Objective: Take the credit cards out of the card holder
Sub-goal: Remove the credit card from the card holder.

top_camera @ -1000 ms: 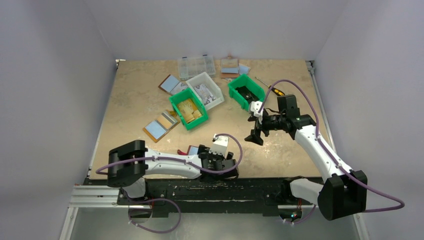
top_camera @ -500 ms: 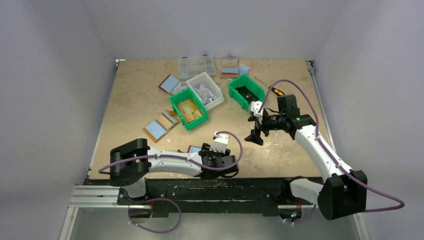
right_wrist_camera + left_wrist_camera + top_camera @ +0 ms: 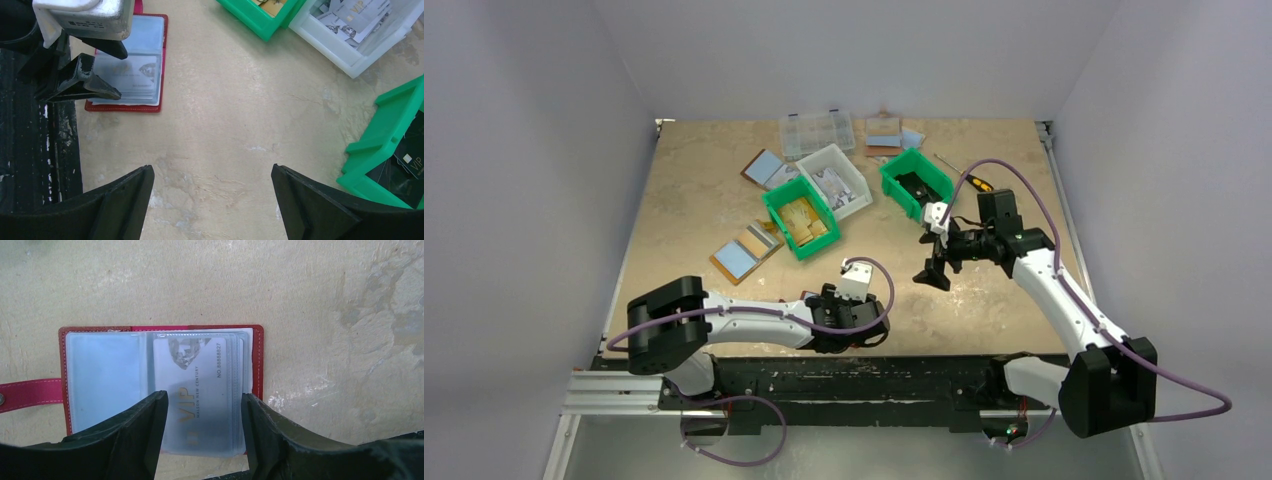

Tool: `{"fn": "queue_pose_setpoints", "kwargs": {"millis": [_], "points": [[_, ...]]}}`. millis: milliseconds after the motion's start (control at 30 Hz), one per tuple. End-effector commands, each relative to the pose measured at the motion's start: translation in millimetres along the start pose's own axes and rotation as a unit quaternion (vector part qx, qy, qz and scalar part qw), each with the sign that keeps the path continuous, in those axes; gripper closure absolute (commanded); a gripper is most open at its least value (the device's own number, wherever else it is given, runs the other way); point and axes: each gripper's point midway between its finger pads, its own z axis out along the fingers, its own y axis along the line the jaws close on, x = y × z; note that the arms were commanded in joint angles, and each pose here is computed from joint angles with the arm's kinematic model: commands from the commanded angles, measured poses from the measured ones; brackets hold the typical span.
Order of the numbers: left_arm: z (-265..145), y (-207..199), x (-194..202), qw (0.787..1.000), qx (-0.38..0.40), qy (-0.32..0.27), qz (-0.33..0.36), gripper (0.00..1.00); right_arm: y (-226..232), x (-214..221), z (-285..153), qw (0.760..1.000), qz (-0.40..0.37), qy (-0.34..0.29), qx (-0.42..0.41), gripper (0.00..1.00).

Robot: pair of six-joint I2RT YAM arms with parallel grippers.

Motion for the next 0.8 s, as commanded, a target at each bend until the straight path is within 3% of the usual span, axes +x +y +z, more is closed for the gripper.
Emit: {"fn": "queue_pose_setpoints", "kwargs": {"millis": [0, 300, 767], "points": [[-1, -2, -7, 1.000, 0.025, -0.004, -0.014, 0.41, -1, -4, -1, 1.000, -0.008, -0.007, -0.003, 0.01], [6, 3, -3, 0.999, 0.034, 0.005, -0.022, 0.42, -1, -2, 1, 1.000, -0.005, -0.004, -0.006, 0.01], [-1, 11, -6, 0.995, 0.078, 0.005, -0.058, 0.67, 1, 0, 1, 1.000, -0.001, -0.002, -0.014, 0.01]]}}
